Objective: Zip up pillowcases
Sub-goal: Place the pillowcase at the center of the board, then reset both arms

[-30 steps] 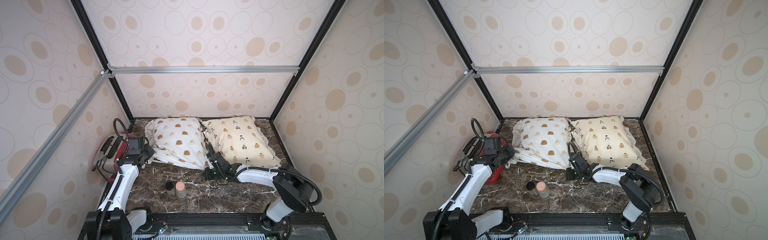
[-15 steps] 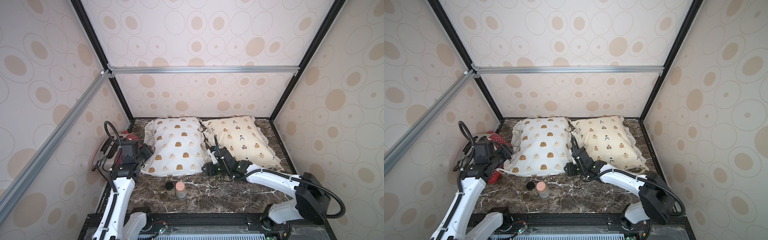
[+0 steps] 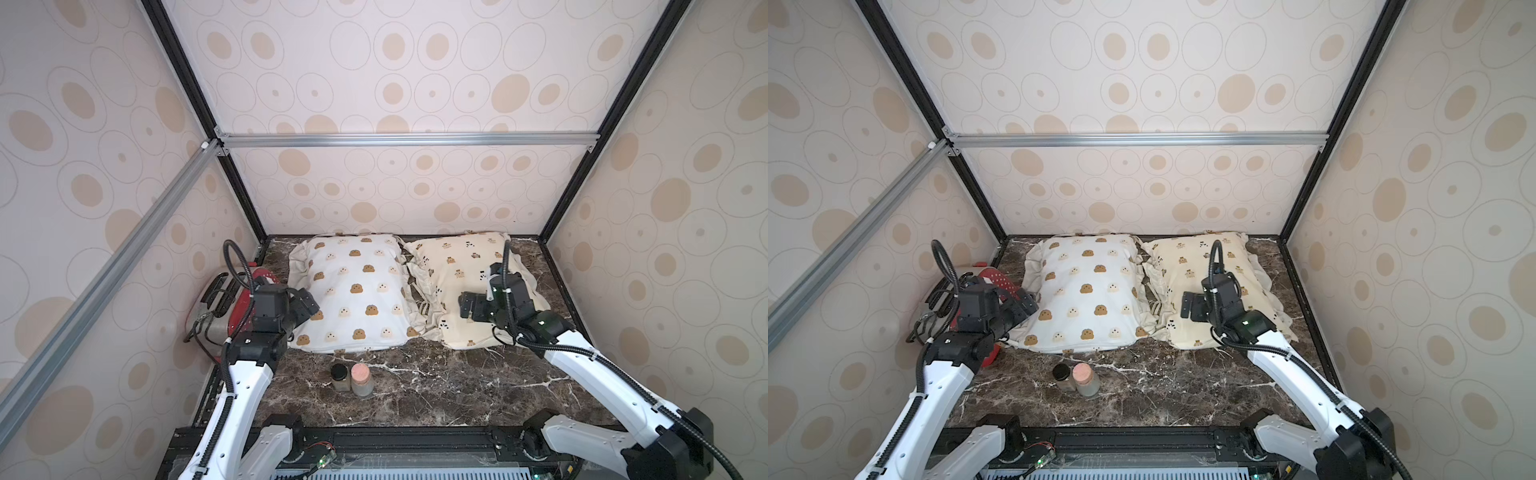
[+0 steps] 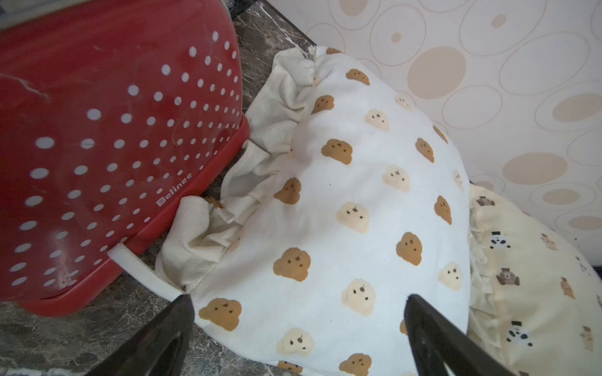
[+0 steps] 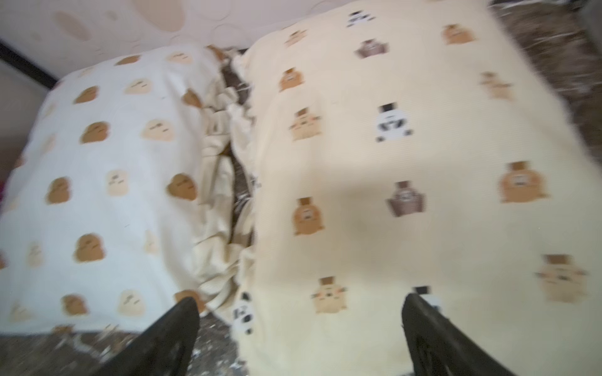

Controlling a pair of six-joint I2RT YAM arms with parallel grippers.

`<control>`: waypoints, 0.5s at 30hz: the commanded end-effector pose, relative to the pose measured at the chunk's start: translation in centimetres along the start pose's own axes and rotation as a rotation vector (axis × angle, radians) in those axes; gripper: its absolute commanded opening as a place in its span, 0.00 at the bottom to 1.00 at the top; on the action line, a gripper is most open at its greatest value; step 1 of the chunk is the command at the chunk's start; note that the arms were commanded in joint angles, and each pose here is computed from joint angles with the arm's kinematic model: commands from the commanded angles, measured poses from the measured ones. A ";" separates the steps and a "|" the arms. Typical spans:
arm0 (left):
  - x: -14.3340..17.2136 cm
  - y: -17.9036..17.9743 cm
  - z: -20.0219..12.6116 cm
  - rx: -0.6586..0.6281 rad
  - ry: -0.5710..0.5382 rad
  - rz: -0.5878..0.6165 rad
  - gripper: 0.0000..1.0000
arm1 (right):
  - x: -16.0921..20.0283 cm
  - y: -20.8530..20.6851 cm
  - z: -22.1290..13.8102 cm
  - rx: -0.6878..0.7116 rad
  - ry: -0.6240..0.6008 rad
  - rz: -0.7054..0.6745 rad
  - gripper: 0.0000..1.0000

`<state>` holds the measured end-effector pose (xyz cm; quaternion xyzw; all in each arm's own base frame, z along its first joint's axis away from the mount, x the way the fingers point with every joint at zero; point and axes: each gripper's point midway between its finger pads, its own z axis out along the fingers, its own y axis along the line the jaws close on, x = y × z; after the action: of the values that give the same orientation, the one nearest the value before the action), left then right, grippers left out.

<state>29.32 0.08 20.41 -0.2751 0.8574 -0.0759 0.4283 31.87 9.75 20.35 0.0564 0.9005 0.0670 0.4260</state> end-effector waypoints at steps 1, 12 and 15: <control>-0.5 0.9 1.3 -0.123 -0.101 0.081 0.99 | 0.6 -6.8 0.4 0.293 -0.031 -0.036 1.00; -3.5 3.3 5.7 -0.451 -0.349 0.496 0.99 | 1.0 -17.8 4.7 0.605 -0.167 0.014 1.00; -2.9 3.3 7.9 -0.475 -0.344 0.571 0.99 | 1.9 -18.3 6.4 0.572 -0.188 0.007 1.00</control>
<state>33.78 4.47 14.67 -0.1485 0.8413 0.2399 0.4610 33.09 -6.85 10.78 0.1897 0.8654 -0.1879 0.4241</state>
